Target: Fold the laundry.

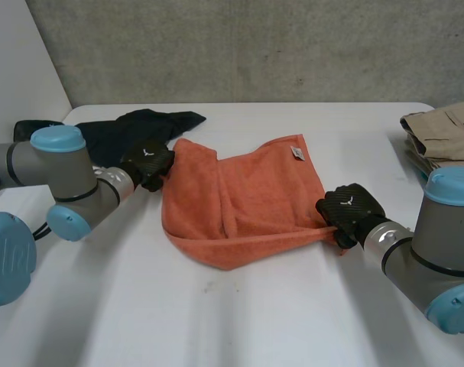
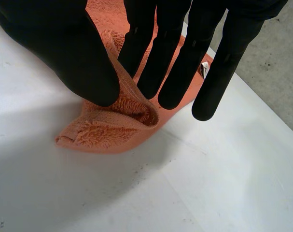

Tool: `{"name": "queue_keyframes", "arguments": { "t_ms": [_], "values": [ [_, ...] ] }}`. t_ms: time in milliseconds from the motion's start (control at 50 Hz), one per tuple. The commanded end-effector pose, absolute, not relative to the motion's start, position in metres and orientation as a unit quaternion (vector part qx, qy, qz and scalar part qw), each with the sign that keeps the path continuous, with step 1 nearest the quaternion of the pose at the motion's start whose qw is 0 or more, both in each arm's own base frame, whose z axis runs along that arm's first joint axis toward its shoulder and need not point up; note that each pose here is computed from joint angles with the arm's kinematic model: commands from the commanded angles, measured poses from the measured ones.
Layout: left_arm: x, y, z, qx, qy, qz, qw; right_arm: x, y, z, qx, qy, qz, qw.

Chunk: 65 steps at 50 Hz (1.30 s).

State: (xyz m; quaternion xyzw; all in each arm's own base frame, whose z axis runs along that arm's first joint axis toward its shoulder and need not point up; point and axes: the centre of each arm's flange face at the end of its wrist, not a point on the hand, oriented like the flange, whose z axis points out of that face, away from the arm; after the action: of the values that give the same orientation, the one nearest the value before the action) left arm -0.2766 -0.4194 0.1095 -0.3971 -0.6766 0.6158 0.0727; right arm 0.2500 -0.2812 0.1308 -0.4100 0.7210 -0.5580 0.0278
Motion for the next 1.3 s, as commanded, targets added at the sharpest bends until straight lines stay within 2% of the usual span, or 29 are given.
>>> {"name": "queue_keyframes", "arguments": {
  "t_ms": [20, 40, 80, 140, 220, 240, 300, 340, 440, 520, 620, 660, 740, 760, 800, 880, 920, 980, 1040, 1060, 1140, 1220, 1260, 1300],
  "values": [
    [-0.277, -0.416, 0.114, -0.380, -0.687, 0.617, 0.054, 0.248, -0.286, 0.135, -0.404, 0.720, -0.564, 0.022],
    [-0.276, -0.416, 0.120, -0.374, -0.688, 0.621, 0.049, 0.247, -0.288, 0.139, -0.400, 0.719, -0.569, 0.018],
    [-0.267, -0.411, 0.173, -0.343, -0.673, 0.654, 0.033, 0.243, -0.295, 0.146, -0.390, 0.718, -0.576, 0.008],
    [-0.257, -0.401, 0.205, -0.326, -0.663, 0.673, 0.033, 0.240, -0.302, 0.158, -0.382, 0.713, -0.587, 0.000],
    [-0.234, -0.379, 0.257, -0.295, -0.638, 0.711, 0.021, 0.229, -0.306, 0.206, -0.363, 0.697, -0.618, -0.023],
    [-0.226, -0.365, 0.279, -0.286, -0.626, 0.725, 0.017, 0.220, -0.308, 0.228, -0.351, 0.692, -0.630, -0.035],
    [-0.213, -0.340, 0.307, -0.271, -0.610, 0.745, 0.010, 0.204, -0.311, 0.268, -0.331, 0.677, -0.655, -0.056],
    [-0.207, -0.329, 0.319, -0.263, -0.602, 0.754, 0.005, 0.198, -0.310, 0.286, -0.323, 0.670, -0.666, -0.065],
    [-0.189, -0.295, 0.353, -0.239, -0.575, 0.783, -0.007, 0.181, -0.293, 0.356, -0.296, 0.627, -0.714, -0.096],
    [-0.182, -0.274, 0.371, -0.224, -0.556, 0.800, -0.007, 0.171, -0.279, 0.390, -0.282, 0.603, -0.737, -0.116],
    [-0.182, -0.264, 0.370, -0.225, -0.559, 0.798, -0.002, 0.169, -0.268, 0.401, -0.285, 0.607, -0.732, -0.117],
    [-0.182, -0.265, 0.364, -0.228, -0.567, 0.792, -0.001, 0.168, -0.271, 0.394, -0.294, 0.619, -0.719, -0.117],
    [-0.185, -0.278, 0.334, -0.235, -0.601, 0.764, 0.007, 0.169, -0.295, 0.356, -0.325, 0.662, -0.665, -0.115],
    [-0.186, -0.291, 0.315, -0.237, -0.624, 0.745, 0.011, 0.171, -0.307, 0.341, -0.337, 0.674, -0.646, -0.118],
    [-0.188, -0.304, 0.300, -0.242, -0.638, 0.731, 0.013, 0.173, -0.317, 0.330, -0.347, 0.682, -0.632, -0.122],
    [-0.201, -0.342, 0.279, -0.265, -0.637, 0.724, 0.004, 0.183, -0.341, 0.309, -0.356, 0.689, -0.618, -0.131],
    [-0.218, -0.367, 0.273, -0.287, -0.617, 0.733, -0.002, 0.190, -0.358, 0.304, -0.349, 0.683, -0.625, -0.145],
    [-0.237, -0.387, 0.289, -0.300, -0.574, 0.762, -0.010, 0.201, -0.384, 0.314, -0.320, 0.648, -0.670, -0.168],
    [-0.253, -0.410, 0.323, -0.284, -0.508, 0.813, -0.018, 0.209, -0.402, 0.337, -0.281, 0.594, -0.732, -0.180],
    [-0.256, -0.419, 0.347, -0.262, -0.466, 0.845, -0.028, 0.213, -0.410, 0.357, -0.244, 0.546, -0.782, -0.179],
    [-0.251, -0.424, 0.406, -0.171, -0.357, 0.917, -0.040, 0.212, -0.418, 0.404, -0.148, 0.426, -0.878, -0.160],
    [-0.238, -0.419, 0.437, -0.091, -0.293, 0.951, -0.037, 0.211, -0.412, 0.429, -0.112, 0.360, -0.914, -0.152],
    [-0.238, -0.416, 0.435, -0.090, -0.299, 0.949, -0.037, 0.211, -0.412, 0.430, -0.115, 0.359, -0.914, -0.150],
    [-0.235, -0.417, 0.417, -0.103, -0.334, 0.936, -0.036, 0.210, -0.414, 0.427, -0.119, 0.362, -0.913, -0.147]
  ]
}}
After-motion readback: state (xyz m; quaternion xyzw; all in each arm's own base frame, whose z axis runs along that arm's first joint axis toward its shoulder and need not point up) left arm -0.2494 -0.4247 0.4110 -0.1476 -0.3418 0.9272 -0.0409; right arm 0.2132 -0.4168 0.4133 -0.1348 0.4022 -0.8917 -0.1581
